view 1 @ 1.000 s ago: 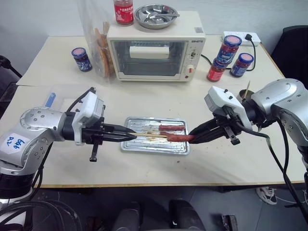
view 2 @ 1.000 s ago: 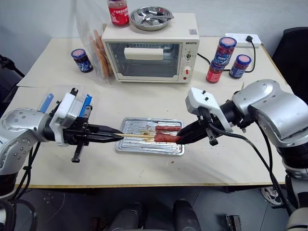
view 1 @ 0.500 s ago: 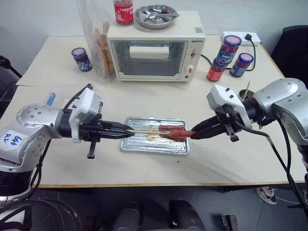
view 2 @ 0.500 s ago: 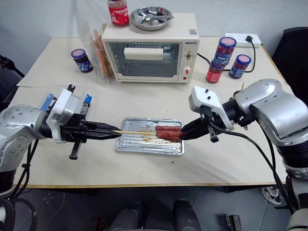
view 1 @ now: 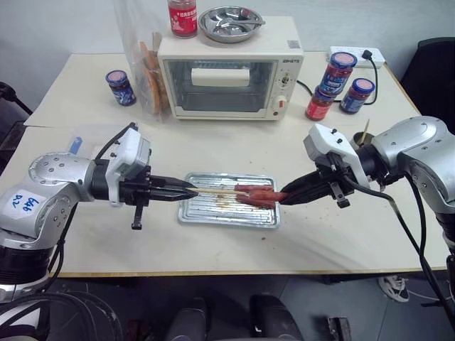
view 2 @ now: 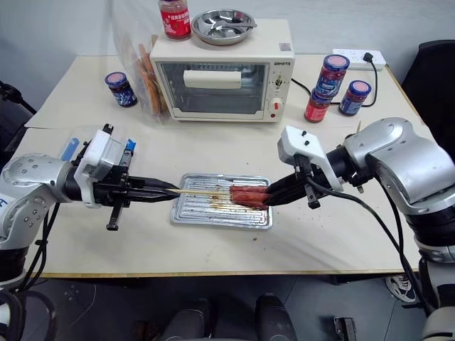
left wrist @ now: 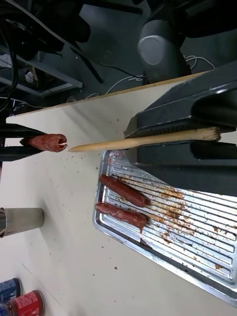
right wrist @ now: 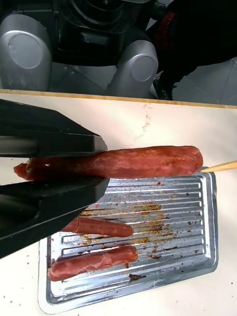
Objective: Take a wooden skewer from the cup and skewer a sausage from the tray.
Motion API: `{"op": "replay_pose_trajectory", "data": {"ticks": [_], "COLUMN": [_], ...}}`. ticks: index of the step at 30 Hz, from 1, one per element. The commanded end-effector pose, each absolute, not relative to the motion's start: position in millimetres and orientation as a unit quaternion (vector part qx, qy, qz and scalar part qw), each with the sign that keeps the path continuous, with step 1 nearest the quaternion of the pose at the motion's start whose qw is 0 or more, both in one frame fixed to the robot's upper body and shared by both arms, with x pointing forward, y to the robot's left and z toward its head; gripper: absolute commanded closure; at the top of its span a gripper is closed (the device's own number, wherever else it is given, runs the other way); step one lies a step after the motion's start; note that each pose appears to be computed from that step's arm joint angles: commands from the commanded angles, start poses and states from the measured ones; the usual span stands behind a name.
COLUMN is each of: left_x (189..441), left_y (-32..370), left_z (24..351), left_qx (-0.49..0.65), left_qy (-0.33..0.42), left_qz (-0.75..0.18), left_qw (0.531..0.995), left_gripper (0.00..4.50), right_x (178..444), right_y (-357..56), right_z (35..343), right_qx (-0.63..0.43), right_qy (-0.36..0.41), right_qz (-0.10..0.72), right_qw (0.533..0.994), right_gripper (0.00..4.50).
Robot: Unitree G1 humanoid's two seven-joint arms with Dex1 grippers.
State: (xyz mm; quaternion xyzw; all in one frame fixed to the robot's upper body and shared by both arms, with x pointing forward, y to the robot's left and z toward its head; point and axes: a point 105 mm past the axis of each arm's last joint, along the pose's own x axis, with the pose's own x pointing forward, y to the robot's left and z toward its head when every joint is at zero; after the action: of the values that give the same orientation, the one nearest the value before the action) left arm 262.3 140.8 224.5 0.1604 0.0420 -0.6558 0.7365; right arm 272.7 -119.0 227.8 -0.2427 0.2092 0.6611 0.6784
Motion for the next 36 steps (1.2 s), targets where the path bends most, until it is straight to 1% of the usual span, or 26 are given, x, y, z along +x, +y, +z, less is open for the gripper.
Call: {"op": "replay_pose_trajectory", "data": {"ticks": [1, 10, 18, 36], "left_x": [260, 254, 258, 264], "left_y": [140, 132, 130, 104], "left_z": [234, 236, 235, 235], "left_qx": [0.176, 0.172, 0.173, 0.166], "left_qy": [0.023, 0.017, 0.012, -0.01], "left_qz": [-0.657, -0.669, -0.669, -0.69], "left_qw": [0.732, 0.722, 0.723, 0.704], "left_gripper": [4.5, 4.5, 4.5, 4.5], "right_x": [269, 271, 268, 261], "right_y": [-118, -115, -109, -86], "right_z": [240, 240, 242, 250], "right_qx": [-0.26, -0.256, -0.253, -0.244], "right_qy": [0.186, 0.183, 0.176, 0.15], "right_qz": [0.661, 0.662, 0.668, 0.691], "right_qw": [0.679, 0.68, 0.677, 0.663], "right_gripper": [4.24, 4.24, 4.24, 4.24]}}
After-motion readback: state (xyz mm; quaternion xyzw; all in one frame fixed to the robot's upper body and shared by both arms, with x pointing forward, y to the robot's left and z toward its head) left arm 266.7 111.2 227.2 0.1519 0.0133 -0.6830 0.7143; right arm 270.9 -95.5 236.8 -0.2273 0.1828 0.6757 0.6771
